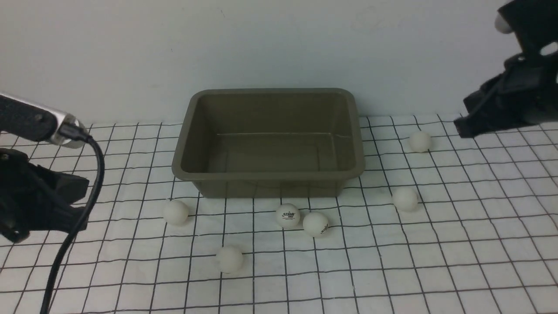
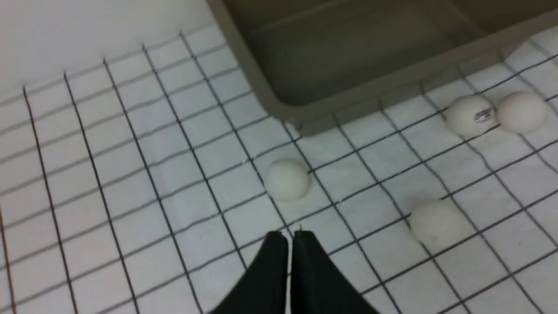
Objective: Put the table tennis balls into the box on the white checkered tablecloth.
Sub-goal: 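Reach for and grasp a ping pong ball on the table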
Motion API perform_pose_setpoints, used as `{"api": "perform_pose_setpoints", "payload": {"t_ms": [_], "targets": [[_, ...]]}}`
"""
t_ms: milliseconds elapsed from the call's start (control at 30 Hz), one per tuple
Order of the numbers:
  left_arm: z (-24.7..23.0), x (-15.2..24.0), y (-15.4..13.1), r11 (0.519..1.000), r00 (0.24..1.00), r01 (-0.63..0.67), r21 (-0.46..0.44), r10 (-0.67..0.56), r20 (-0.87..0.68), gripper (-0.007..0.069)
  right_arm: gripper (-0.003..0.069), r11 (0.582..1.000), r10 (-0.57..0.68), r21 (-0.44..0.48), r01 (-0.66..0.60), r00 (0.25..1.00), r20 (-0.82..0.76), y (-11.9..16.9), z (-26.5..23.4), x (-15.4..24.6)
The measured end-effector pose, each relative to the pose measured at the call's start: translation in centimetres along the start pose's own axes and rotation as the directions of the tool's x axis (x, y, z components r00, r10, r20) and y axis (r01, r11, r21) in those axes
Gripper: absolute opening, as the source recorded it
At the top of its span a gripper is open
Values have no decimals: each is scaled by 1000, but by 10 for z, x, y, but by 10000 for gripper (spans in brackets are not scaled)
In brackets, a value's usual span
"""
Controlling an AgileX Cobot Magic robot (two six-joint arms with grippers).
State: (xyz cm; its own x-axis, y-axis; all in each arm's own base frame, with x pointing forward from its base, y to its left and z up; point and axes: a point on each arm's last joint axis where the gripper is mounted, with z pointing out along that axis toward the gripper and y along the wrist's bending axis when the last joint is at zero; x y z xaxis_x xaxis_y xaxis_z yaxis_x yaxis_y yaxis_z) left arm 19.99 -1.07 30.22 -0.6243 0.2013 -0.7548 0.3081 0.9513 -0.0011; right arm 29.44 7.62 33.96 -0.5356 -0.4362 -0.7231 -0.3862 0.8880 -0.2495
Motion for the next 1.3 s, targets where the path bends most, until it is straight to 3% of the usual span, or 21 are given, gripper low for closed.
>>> {"api": "perform_pose_setpoints", "payload": {"t_ms": [200,300,467,600,733,833,1067,1300], "targets": [[23,-1,12,992,980,127,-26,-129,-154,-4,-16,999,23,44,-21,998,-64,-8,35,-13],[43,-3,23,983,944,175,-58,-185,-273,-4,-16,991,92,110,-79,988,-122,-28,71,-21],[45,-10,27,984,948,162,-71,-175,-265,-4,-15,974,197,159,-162,953,-231,-62,131,-21],[43,-14,27,985,951,159,-71,-172,-256,-4,16,968,247,124,-220,925,-289,-75,174,-17],[43,-13,26,989,950,135,-56,-145,-277,-4,120,970,241,58,-236,914,-327,-76,214,-21],[42,-12,26,991,950,125,-52,-135,-281,-4,242,968,246,40,-248,909,-337,-77,231,-25],[42,-12,26,991,950,121,-50,-130,-282,-4,445,967,247,31,-254,893,-375,-75,249,-18],[42,-13,26,992,952,114,-49,-123,-281,-4,509,962,259,27,-272,876,-407,-71,263,-6]]}}
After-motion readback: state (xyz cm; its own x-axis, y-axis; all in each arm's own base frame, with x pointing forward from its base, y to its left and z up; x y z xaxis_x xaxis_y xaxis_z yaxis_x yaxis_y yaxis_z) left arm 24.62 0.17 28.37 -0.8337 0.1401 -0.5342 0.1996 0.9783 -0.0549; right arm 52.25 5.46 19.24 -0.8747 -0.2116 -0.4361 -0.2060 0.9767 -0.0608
